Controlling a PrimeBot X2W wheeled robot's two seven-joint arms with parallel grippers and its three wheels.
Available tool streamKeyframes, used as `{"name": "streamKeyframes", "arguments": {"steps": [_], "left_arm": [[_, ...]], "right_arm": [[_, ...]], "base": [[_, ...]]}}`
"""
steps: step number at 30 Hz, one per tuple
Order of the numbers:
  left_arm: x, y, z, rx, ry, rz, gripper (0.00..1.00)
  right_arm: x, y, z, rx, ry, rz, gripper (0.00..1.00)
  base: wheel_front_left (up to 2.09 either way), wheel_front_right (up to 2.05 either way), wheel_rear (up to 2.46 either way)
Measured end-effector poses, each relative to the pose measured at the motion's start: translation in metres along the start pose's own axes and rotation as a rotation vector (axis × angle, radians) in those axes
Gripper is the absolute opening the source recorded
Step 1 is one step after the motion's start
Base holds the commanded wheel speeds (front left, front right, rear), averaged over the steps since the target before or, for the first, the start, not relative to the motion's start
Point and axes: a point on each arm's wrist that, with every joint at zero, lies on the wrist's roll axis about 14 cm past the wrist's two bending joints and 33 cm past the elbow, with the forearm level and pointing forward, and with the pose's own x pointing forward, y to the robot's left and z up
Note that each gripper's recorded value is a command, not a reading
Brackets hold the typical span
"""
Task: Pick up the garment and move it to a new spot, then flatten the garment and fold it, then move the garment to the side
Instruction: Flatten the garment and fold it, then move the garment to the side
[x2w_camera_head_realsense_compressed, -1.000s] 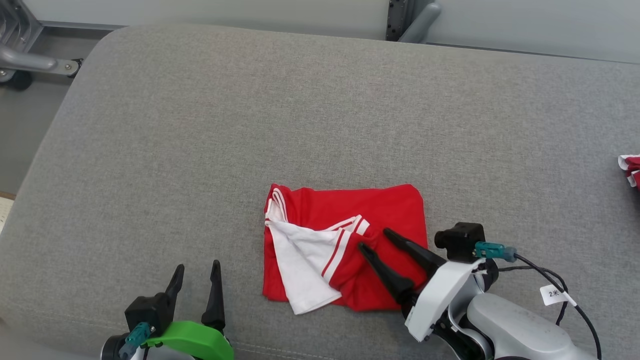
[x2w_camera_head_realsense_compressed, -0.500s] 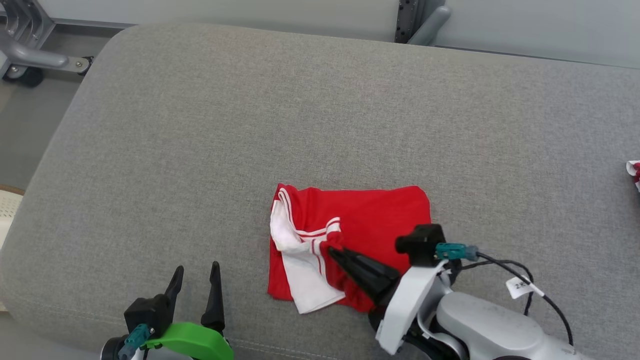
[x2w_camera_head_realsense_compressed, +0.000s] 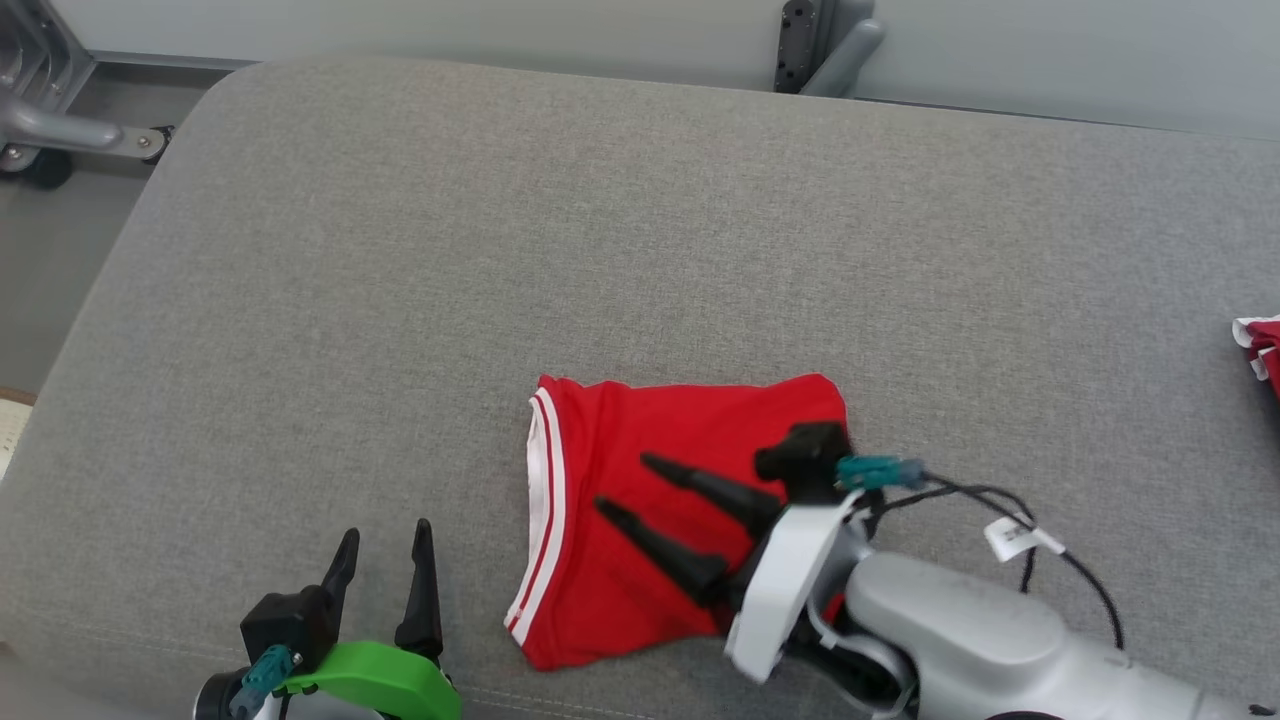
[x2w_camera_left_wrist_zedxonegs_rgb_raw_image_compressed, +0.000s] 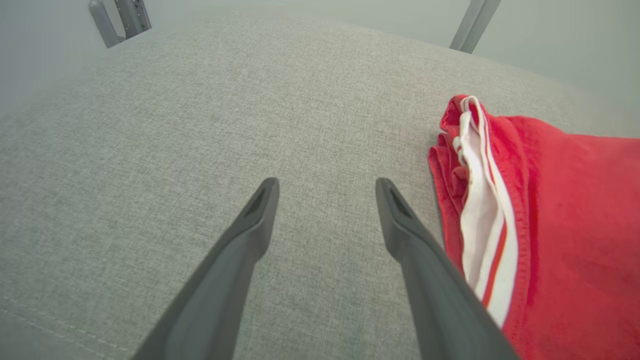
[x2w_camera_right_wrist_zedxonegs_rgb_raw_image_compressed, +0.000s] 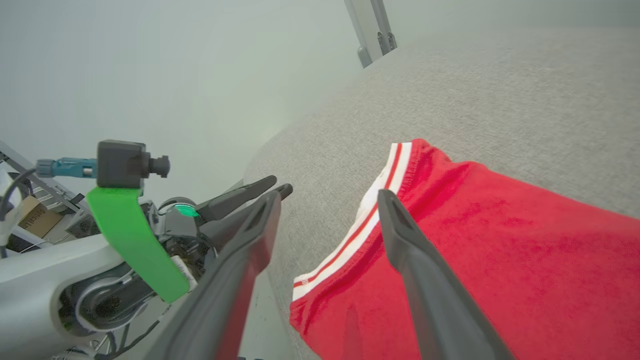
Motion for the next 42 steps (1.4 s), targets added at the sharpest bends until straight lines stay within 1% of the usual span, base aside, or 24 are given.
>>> {"name": "streamKeyframes", "arguments": {"steps": [1, 4, 5, 7, 10, 13, 15, 19, 24, 29, 30, 31, 32, 35, 38, 39, 42], "left_arm": [[0.001, -0.001, 0.0, 0.0, 0.0, -0.002, 1.0], [0.002, -0.004, 0.0, 0.003, 0.001, -0.012, 1.0], [0.002, -0.005, 0.0, 0.004, 0.001, -0.016, 1.0], [0.003, -0.007, 0.0, 0.007, 0.0, -0.024, 1.0], [0.005, -0.011, 0.001, 0.015, -0.002, -0.035, 1.0], [0.006, -0.013, 0.002, 0.024, -0.006, -0.042, 1.0], [0.006, -0.013, 0.003, 0.027, -0.008, -0.045, 1.0], [0.005, -0.014, 0.004, 0.033, -0.012, -0.047, 1.0], [0.003, -0.011, 0.005, 0.039, -0.016, -0.042, 1.0], [0.001, -0.007, 0.005, 0.038, -0.017, -0.028, 1.0], [0.001, -0.007, 0.005, 0.039, -0.016, -0.027, 1.0], [0.001, -0.006, 0.005, 0.039, -0.015, -0.025, 1.0], [0.001, -0.006, 0.004, 0.039, -0.014, -0.025, 1.0], [0.001, -0.006, 0.004, 0.04, -0.014, -0.025, 1.0], [0.006, -0.019, 0.006, 0.049, -0.019, -0.068, 1.0], [0.008, -0.026, 0.008, 0.055, -0.027, -0.089, 1.0], [0.012, -0.041, 0.007, 0.078, -0.022, -0.145, 1.0]], "right_arm": [[-0.005, -0.015, 0.004, -0.014, -0.008, -0.047, 1.0], [-0.022, -0.063, 0.031, -0.04, -0.096, -0.206, 1.0], [-0.031, -0.077, 0.035, -0.042, -0.113, -0.26, 1.0], [-0.051, -0.102, 0.032, -0.04, -0.129, -0.365, 1.0], [-0.078, -0.129, 0.022, -0.035, -0.13, -0.492, 1.0], [-0.097, -0.144, 0.009, -0.004, -0.124, -0.582, 1.0], [-0.104, -0.148, 0.0, 0.011, -0.115, -0.618, 1.0], [-0.108, -0.149, -0.021, 0.047, -0.077, -0.653, 1.0], [-0.098, -0.143, -0.038, 0.1, -0.048, -0.644, 1.0], [-0.084, -0.138, -0.048, 0.128, -0.006, -0.616, 1.0], [-0.081, -0.137, -0.049, 0.128, 0.002, -0.609, 0.94], [-0.078, -0.137, -0.049, 0.13, 0.003, -0.603, 0.31], [-0.076, -0.137, -0.049, 0.133, 0.005, -0.598, 0.0], [-0.074, -0.137, -0.048, 0.132, 0.012, -0.593, 0.0], [-0.091, -0.148, -0.038, 0.126, -0.015, -0.646, 0.0], [-0.102, -0.155, -0.03, 0.123, -0.043, -0.68, 0.0], [-0.12, -0.164, -0.016, 0.113, -0.094, -0.733, 0.0]], "base": [[0.0, 0.0, 0.0], [0.0, 0.0, 0.0], [0.0, 0.0, 0.0], [0.0, 0.0, 0.0], [0.0, 0.0, 0.0], [0.0, 0.0, 0.0], [0.0, 0.0, 0.0], [0.0, 0.0, 0.0], [0.0, 0.0, 0.0], [0.0, 0.0, 0.0], [0.0, 0.0, 0.0], [0.0, 0.0, 0.0], [0.0, 0.0, 0.0], [0.0, 0.0, 0.0], [0.0, 0.0, 0.0], [0.0, 0.0, 0.0], [0.0, 0.0, 0.0]]}}
